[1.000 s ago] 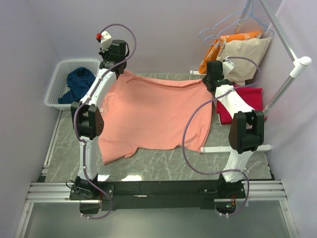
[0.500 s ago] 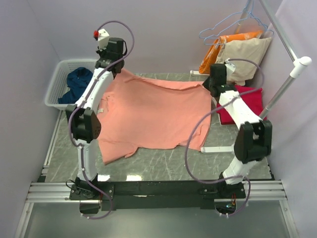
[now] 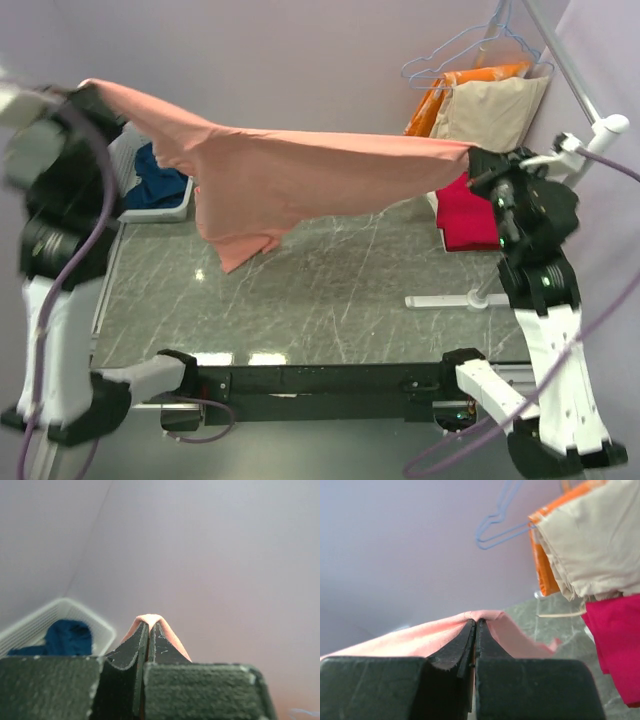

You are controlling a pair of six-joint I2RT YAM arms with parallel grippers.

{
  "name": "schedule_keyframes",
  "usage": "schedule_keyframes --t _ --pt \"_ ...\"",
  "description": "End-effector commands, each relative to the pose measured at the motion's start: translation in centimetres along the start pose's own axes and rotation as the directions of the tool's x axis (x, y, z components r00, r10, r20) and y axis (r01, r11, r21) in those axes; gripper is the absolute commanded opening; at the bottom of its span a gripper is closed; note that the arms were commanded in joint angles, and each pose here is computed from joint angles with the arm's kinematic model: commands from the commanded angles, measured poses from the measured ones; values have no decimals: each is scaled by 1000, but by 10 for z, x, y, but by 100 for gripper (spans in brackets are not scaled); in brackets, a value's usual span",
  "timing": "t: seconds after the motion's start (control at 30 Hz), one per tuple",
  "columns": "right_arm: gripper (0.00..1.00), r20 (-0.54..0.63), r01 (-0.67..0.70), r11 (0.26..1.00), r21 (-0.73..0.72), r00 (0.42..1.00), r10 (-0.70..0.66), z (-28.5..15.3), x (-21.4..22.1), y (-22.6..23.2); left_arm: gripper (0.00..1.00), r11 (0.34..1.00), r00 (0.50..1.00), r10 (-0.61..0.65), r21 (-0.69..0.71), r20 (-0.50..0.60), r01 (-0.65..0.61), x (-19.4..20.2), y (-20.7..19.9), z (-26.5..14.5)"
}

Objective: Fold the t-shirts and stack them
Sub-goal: Flatten the tshirt out

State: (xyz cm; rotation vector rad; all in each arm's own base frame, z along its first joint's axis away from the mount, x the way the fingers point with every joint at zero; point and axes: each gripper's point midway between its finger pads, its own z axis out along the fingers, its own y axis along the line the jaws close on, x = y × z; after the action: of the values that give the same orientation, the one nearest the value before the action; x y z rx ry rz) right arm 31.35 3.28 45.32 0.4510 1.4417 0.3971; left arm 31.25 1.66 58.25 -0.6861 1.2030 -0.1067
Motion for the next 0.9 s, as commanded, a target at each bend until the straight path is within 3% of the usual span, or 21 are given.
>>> schedule_keyframes --t 0.0,0.3,0.47,0.57,0.67,0.7,0.77,0.8,0.87 --pt "0 -32 52 994 -94 998 -56 -36 1 9 1 986 998 -54 159 42 47 -43 0 -47" --pt "0 63 62 965 -256 997 -47 -97 -44 41 1 954 984 -138 281 110 102 -113 9 -107" --pt "0 82 39 962 -271 997 -17 -86 -50 49 1 956 981 -116 286 153 68 -123 -6 -93" --pt "0 24 12 974 -227 1000 -7 -52 -23 39 1 971 994 -37 237 99 13 -84 -24 -51" --pt "0 -52 -24 995 -100 998 19 -7 24 9 1 980 997 72 187 -37 -64 3 -41 5" --pt "0 -97 -26 998 -64 995 20 10 48 0 1 979 982 138 167 -131 -115 63 -42 29" --pt "0 -156 -44 999 8 987 45 31 89 -20 1 976 959 186 156 -215 -154 124 -42 50" --pt "0 -213 -33 998 51 976 43 46 117 -32 1 967 921 246 141 -303 -212 186 -37 64" --pt "0 -265 -29 995 98 963 54 62 150 -43 1 953 879 303 106 -368 -284 242 -26 77"
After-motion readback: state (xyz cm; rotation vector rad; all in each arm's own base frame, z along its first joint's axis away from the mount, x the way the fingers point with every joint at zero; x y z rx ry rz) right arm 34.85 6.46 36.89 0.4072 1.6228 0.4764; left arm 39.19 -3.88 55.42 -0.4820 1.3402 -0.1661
